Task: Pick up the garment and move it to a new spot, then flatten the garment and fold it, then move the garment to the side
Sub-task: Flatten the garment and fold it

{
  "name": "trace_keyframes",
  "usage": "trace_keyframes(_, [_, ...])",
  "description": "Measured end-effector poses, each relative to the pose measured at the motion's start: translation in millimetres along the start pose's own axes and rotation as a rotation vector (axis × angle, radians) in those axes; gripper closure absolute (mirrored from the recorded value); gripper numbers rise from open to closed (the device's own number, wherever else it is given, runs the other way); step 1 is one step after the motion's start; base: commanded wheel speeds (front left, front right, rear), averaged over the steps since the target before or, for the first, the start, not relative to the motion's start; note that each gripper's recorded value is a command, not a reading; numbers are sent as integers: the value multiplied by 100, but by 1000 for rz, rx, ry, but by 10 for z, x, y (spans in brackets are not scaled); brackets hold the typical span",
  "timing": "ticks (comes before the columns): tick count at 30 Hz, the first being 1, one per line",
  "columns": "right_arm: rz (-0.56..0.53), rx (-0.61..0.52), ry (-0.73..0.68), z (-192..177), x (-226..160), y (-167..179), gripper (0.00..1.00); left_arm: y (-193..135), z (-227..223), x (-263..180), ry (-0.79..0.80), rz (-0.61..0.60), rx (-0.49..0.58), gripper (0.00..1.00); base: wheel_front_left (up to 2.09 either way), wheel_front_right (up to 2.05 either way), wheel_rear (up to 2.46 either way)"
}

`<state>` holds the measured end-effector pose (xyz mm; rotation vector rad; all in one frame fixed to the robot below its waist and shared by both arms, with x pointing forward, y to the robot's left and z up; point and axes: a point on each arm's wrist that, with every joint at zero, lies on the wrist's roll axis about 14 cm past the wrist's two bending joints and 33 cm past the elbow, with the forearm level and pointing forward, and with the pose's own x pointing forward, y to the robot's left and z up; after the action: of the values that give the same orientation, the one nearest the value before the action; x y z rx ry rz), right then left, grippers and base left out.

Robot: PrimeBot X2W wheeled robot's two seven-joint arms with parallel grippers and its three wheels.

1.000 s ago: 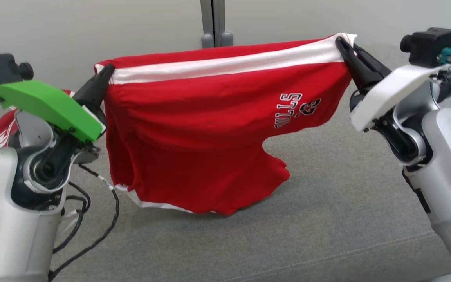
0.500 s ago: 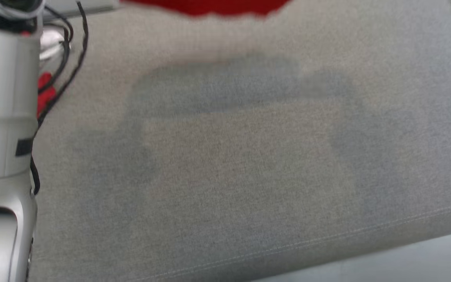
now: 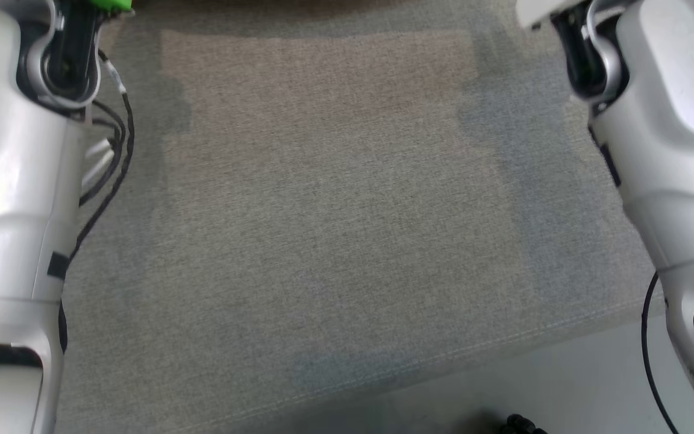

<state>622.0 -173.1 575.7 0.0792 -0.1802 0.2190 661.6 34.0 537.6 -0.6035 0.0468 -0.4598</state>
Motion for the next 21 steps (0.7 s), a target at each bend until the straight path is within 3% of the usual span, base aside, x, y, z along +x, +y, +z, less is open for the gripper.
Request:
trace_keyframes(6, [26,94,64,-339,-457,95,100,44,-410,-270,68,-22,-116,100,0,0,0])
trace_keyframes(10, [31,157,95,-445,-816,150,100,54,-652,-704,136,-45,-68,100,0,0,0])
trace_keyframes(12, [28,179,120,-519,-1026,175,100,68,-803,-977,182,-56,17,100,0,0,0])
trace_keyframes(21, [-37,230,229,-767,-1933,243,100,29,-1130,-1947,214,65,-37,100,0,0,0])
